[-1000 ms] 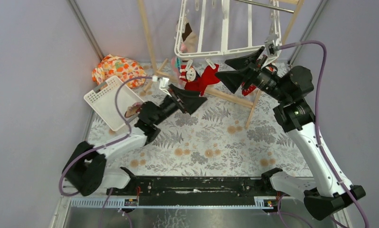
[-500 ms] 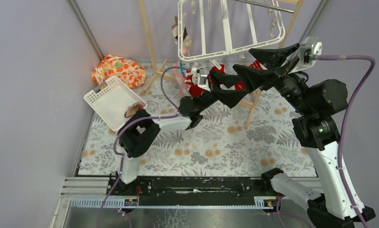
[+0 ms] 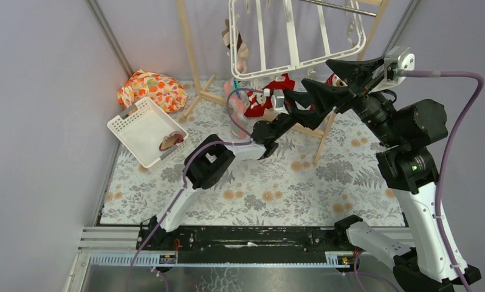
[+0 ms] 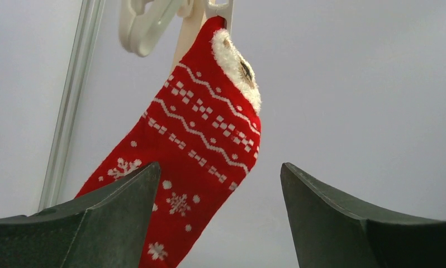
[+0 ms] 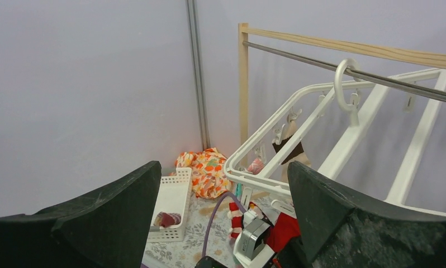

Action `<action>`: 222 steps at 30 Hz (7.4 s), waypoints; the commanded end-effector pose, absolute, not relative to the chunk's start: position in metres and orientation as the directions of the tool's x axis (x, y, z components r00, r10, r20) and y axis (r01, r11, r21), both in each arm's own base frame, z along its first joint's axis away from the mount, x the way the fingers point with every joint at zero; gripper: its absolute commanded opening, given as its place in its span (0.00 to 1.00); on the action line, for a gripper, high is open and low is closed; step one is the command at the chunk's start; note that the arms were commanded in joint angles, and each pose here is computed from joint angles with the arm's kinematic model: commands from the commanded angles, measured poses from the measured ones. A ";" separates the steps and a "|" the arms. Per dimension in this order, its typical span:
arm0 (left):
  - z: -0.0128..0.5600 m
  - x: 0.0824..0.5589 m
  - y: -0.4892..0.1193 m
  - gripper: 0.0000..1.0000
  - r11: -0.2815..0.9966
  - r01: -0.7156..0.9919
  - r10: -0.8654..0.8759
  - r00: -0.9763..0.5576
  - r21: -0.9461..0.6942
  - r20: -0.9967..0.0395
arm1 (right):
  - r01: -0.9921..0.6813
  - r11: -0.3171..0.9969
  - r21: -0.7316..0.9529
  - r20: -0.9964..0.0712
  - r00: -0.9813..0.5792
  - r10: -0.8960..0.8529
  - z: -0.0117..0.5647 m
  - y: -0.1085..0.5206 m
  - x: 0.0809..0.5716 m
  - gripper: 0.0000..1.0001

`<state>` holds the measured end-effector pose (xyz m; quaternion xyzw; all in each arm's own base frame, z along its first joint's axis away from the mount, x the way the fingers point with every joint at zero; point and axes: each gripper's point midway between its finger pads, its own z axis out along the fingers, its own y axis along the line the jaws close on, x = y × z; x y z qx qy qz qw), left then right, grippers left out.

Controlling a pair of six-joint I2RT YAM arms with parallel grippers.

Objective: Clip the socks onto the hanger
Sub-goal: Rotate the hanger at the clothesline.

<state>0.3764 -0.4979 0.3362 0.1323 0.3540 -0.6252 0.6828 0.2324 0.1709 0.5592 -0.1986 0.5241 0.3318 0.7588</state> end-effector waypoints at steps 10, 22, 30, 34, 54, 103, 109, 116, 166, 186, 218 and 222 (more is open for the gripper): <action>0.382 0.371 -0.475 0.90 0.308 0.945 -0.794 0.191 -0.112 -0.578 | -0.701 0.713 0.022 -0.920 0.265 0.289 0.565 0.172 0.239 0.91; 0.407 0.366 -0.407 0.88 0.437 0.890 -0.746 0.278 -0.130 -0.606 | -0.567 0.819 0.089 -0.907 0.293 0.302 0.561 0.144 0.254 0.90; 0.419 0.361 -0.352 0.88 0.517 0.848 -0.707 0.345 -0.118 -0.618 | -0.260 0.947 0.191 -0.895 0.350 0.276 0.581 0.085 0.277 0.86; 0.429 0.371 -0.325 0.87 0.525 0.841 -0.713 0.350 -0.132 -0.608 | -0.135 0.967 0.215 -0.918 0.311 0.247 0.575 0.066 0.285 0.85; 0.446 0.413 -0.248 0.87 0.663 0.705 -0.674 0.415 -0.252 -0.611 | -0.128 0.958 0.257 -0.966 -0.002 0.258 0.508 0.109 0.352 0.85; 0.465 0.271 -0.325 0.75 0.287 0.898 -0.715 -0.031 -0.334 -0.698 | -0.496 0.719 0.486 -0.867 -0.174 0.466 0.484 0.201 0.332 0.80; 0.476 0.255 -0.285 0.74 0.007 0.825 -0.892 -0.251 -0.565 -0.377 | -0.503 0.712 0.490 -0.864 -0.174 0.472 0.485 0.202 0.330 0.80; 0.480 0.258 -0.302 0.70 -0.125 0.690 -0.887 -0.400 -0.713 -0.231 | -0.517 0.692 0.504 -0.853 -0.174 0.491 0.489 0.203 0.326 0.80; 0.508 0.360 -0.262 0.65 -0.173 0.591 -0.959 -0.284 -0.788 -0.003 | -0.540 0.703 0.463 -0.869 -0.123 0.478 0.495 0.159 0.238 0.81; 0.469 0.381 -0.130 0.73 -0.030 0.521 -0.994 -0.103 -0.853 -0.028 | -0.490 0.749 0.447 -0.885 -0.116 0.452 0.476 0.156 0.256 0.82; 0.433 0.295 -0.215 0.99 0.356 0.767 -0.729 -0.129 -0.534 -0.672 | -0.712 0.693 0.112 -0.985 0.012 0.172 0.472 0.224 0.319 0.85; 0.425 0.296 -0.221 0.99 0.335 0.772 -0.721 -0.158 -0.540 -0.674 | -0.729 0.677 0.101 -0.978 0.052 0.201 0.489 0.226 0.316 0.81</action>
